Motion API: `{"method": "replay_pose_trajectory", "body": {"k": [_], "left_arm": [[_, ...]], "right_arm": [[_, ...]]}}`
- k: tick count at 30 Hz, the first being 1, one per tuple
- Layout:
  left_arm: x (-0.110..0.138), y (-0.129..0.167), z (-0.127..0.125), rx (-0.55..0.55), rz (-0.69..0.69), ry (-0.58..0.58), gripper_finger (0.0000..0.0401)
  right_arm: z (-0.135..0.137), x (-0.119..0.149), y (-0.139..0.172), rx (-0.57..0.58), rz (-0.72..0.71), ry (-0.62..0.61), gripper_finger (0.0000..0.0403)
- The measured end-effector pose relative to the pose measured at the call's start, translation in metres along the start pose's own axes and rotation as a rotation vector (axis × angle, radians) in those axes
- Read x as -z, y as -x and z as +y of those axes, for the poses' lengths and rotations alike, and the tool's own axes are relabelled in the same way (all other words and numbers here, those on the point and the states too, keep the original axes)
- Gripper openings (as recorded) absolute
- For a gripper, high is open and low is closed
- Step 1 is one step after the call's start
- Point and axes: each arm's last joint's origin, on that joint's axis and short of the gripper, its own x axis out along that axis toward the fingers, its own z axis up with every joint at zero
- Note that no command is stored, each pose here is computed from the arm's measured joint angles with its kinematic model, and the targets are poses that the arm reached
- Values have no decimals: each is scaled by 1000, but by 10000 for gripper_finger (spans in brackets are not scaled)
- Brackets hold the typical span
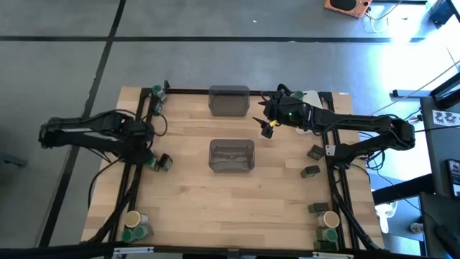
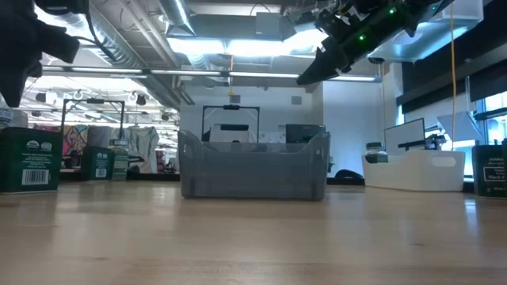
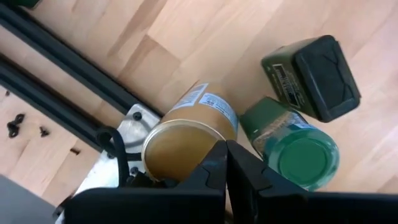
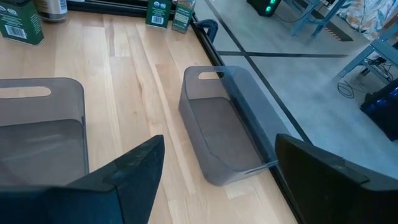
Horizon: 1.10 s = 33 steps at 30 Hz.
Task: Sort spices by type
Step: Put the golden seasoning bottle into the bottom black bin
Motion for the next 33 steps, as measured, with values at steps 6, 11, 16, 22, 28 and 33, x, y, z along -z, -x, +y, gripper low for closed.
{"method": "replay_pose_trajectory", "body": {"k": [6,11,16,22,28,33], "left_arm": [[-9,-3,1,-40,31,6,1],[-18,-4,4,-77,-40,35,1],[-29,-6,4,-77,-47,25,1],[-45,-17,0,-90,17,-50,1],[-54,-18,-3,-98,12,-103,1],[-63,-1,-5,-73,-81,-105,1]], "right_arm": [[0,0,0,0,1,0,305],[0,0,0,0,0,0,305],[0,0,-2,0,0,0,305],[3,6,-8,-1,41,9,305],[3,5,-10,3,31,10,305],[3,5,-10,2,33,11,305]]}}
